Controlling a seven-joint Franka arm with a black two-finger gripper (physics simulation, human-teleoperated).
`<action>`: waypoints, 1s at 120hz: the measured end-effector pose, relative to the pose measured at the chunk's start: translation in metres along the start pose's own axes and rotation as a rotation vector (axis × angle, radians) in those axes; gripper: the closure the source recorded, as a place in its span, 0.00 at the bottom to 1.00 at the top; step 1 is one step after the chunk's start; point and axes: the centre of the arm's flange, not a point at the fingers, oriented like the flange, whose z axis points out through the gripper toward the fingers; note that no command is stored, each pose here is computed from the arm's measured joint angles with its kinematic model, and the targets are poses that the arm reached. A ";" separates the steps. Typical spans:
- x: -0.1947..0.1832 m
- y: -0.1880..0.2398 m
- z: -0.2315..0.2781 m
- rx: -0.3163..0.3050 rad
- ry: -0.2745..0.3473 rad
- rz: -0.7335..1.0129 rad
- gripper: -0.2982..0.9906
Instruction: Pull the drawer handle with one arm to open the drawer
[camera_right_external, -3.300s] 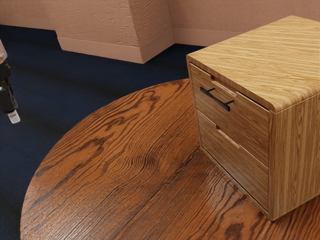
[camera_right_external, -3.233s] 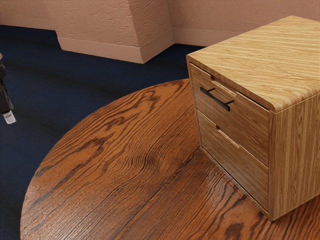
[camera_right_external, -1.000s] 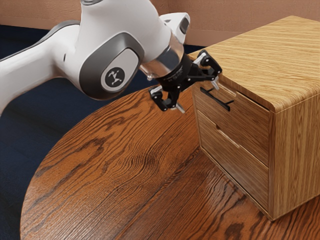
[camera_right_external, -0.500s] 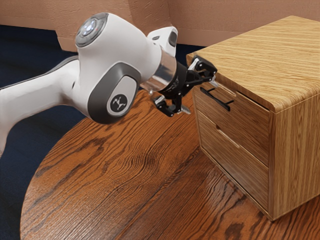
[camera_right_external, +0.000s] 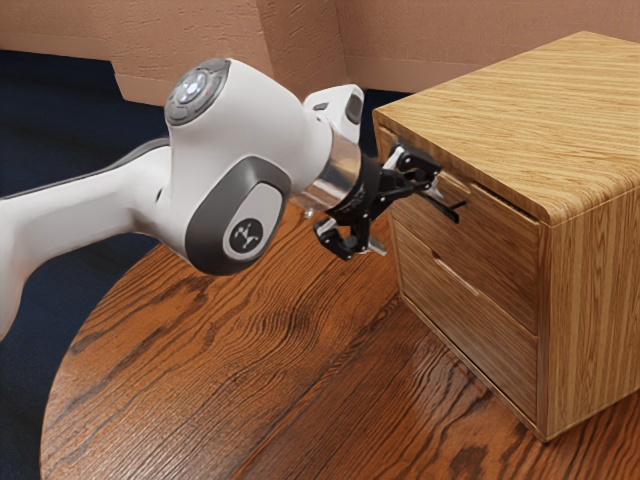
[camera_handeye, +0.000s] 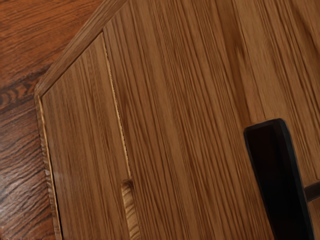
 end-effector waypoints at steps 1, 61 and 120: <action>0.000 0.000 0.000 0.000 0.000 0.000 0.23; -0.004 -0.070 -0.052 0.023 0.013 -0.059 0.23; -0.034 -0.072 -0.242 -0.242 0.151 0.040 0.25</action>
